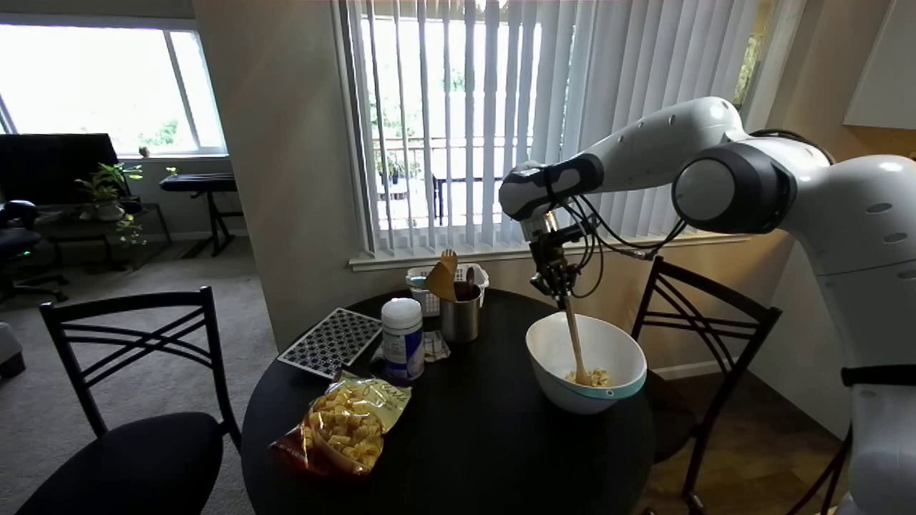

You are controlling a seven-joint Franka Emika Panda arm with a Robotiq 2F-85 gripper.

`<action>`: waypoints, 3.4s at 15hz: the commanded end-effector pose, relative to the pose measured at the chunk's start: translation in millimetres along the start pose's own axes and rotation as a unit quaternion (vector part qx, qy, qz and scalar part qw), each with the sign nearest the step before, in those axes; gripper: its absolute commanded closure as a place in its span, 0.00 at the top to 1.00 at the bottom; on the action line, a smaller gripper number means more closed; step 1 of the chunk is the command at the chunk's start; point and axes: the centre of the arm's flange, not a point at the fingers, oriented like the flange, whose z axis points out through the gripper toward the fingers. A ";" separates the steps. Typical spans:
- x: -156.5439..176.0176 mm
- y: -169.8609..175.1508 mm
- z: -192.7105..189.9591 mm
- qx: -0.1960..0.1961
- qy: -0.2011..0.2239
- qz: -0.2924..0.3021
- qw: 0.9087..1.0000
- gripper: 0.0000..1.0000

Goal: Use the wooden spoon to stir in the bowl

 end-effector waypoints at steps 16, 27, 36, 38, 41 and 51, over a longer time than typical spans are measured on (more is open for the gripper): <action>-5.8 4.5 -40.3 -0.023 0.161 0.020 0.986 0.03; -51.3 61.5 -44.2 -0.055 0.165 0.083 0.981 0.03; -80.5 58.4 2.7 0.003 0.111 0.071 0.991 0.03; -84.5 53.8 12.6 0.029 0.099 0.065 0.993 0.03; -86.0 45.3 25.0 0.059 0.081 0.059 0.993 0.03; -73.3 32.9 33.5 0.059 0.056 0.068 0.994 0.12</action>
